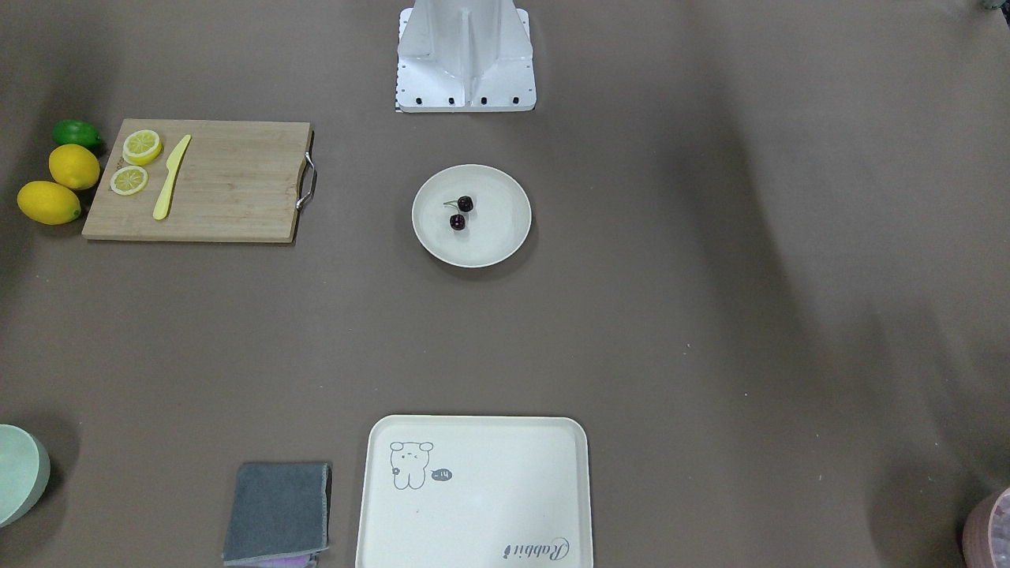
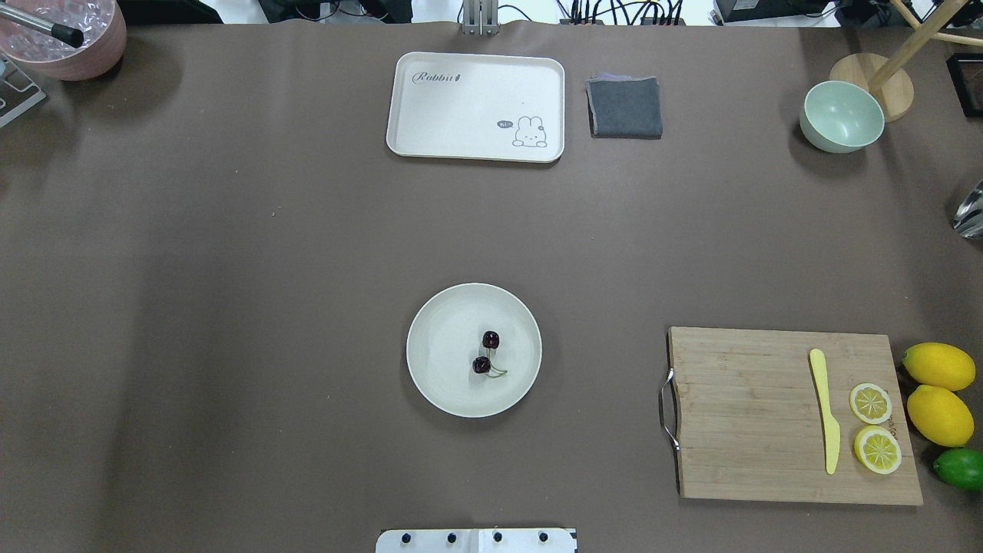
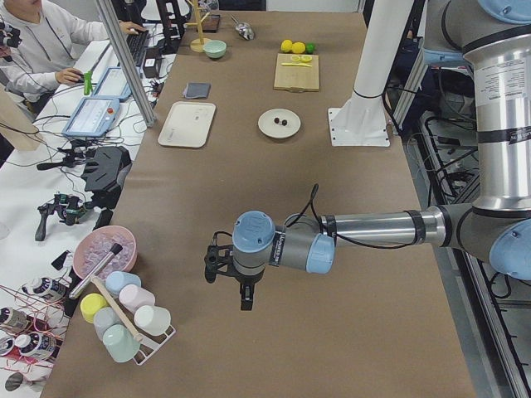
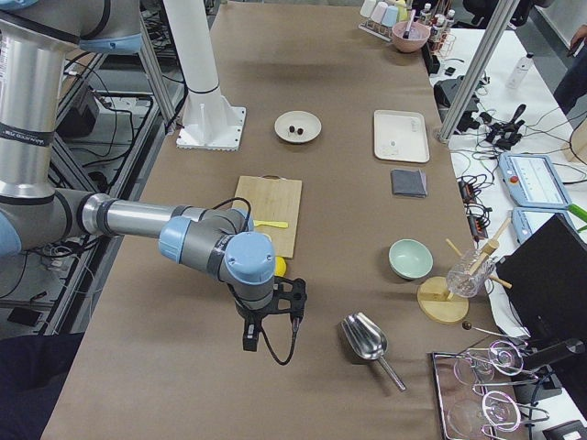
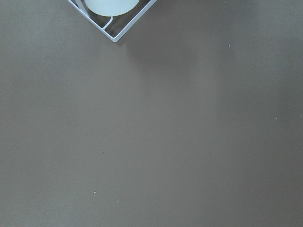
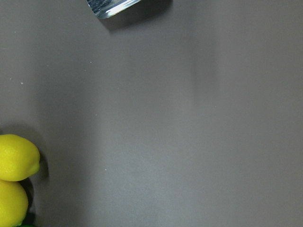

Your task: Place red cherry on plate

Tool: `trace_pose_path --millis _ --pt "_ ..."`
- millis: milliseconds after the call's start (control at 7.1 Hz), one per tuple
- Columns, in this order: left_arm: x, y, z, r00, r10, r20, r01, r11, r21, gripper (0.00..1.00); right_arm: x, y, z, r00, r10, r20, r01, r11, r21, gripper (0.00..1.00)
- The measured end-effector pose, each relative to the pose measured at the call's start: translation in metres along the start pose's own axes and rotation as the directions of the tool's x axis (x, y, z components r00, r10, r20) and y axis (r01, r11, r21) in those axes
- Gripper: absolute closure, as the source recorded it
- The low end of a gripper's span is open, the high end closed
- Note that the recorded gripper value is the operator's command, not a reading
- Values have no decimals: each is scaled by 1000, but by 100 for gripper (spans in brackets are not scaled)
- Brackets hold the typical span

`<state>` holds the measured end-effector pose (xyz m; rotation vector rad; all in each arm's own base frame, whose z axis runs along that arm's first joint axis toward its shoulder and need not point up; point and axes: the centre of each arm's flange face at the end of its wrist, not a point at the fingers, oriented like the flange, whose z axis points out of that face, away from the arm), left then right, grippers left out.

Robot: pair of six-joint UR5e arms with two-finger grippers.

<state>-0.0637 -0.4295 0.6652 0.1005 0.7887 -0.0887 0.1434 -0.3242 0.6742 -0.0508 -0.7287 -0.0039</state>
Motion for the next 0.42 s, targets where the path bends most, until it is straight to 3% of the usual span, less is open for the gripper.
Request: trace_pose_path --millis 422 --pt "17 -15 -15 1000 21 -4 -21 1000 11 2 12 11 -7 1000 -18 1 18 1000 18 0"
